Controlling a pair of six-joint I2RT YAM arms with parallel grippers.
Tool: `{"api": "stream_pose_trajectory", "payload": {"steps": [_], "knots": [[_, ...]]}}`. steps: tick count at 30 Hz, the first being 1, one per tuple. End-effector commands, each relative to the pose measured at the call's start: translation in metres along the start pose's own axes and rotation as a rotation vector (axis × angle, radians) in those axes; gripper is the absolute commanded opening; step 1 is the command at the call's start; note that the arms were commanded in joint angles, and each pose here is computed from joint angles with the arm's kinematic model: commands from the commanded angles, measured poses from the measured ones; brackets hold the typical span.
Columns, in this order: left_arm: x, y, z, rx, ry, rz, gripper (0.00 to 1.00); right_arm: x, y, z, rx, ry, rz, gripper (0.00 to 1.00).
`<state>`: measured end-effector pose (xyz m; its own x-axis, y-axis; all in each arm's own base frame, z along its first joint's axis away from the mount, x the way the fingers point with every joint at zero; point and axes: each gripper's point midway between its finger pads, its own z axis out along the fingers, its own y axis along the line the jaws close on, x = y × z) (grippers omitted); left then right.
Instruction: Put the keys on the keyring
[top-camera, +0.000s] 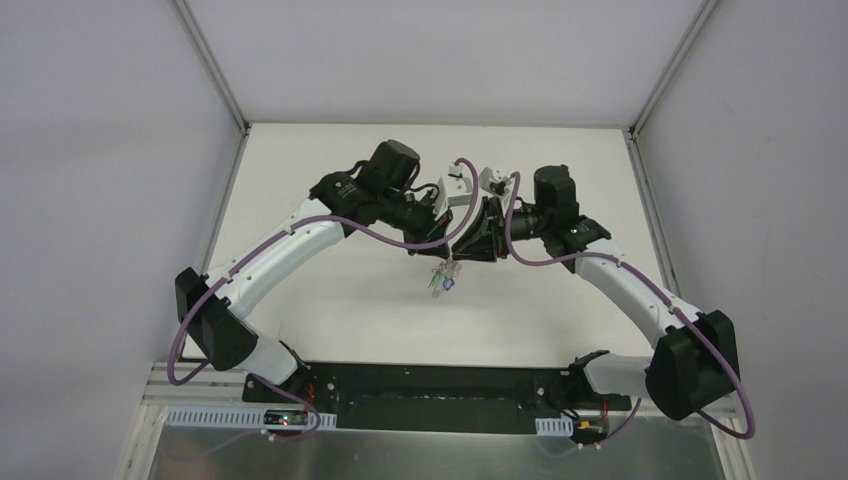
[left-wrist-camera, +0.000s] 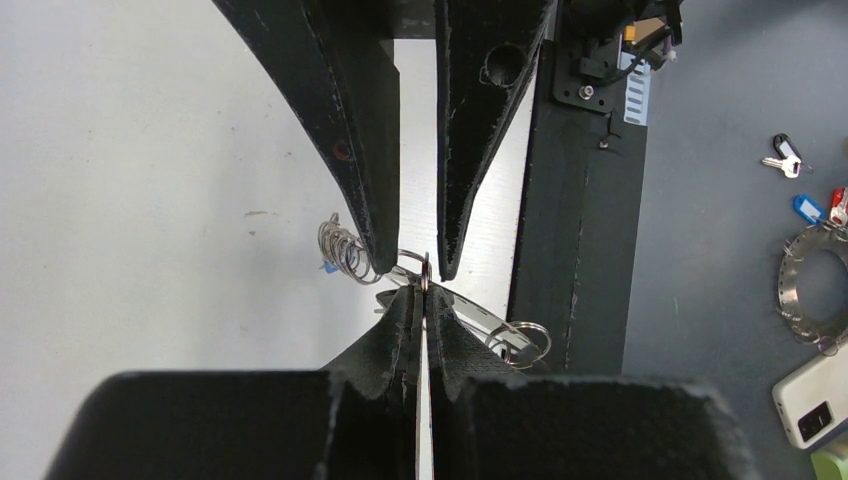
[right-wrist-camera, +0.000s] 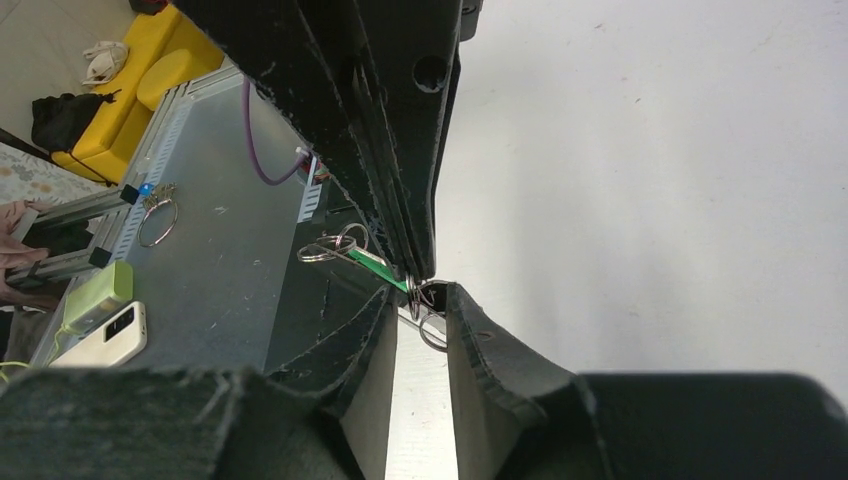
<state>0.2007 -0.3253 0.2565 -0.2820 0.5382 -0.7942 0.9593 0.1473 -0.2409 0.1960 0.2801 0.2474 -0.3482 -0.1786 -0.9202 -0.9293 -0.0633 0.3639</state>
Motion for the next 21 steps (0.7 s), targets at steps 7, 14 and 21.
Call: {"api": "stream_pose_trajectory", "payload": {"steps": [7,14,21], "knots": [[-0.0177,-0.0099,-0.0013,0.039,-0.040,0.024,0.00,-0.0178,0.0026,0.0036,-0.013,-0.021,-0.059,0.15],[-0.0172,-0.0075,0.0003,0.032,-0.037,0.021,0.00,-0.0187,0.0053,0.0043,-0.028,-0.031,-0.046,0.02],[-0.0238,-0.0037,-0.0030,0.018,-0.076,0.020,0.00,-0.0260,0.0015,-0.0018,-0.003,-0.060,-0.022,0.00]]}}
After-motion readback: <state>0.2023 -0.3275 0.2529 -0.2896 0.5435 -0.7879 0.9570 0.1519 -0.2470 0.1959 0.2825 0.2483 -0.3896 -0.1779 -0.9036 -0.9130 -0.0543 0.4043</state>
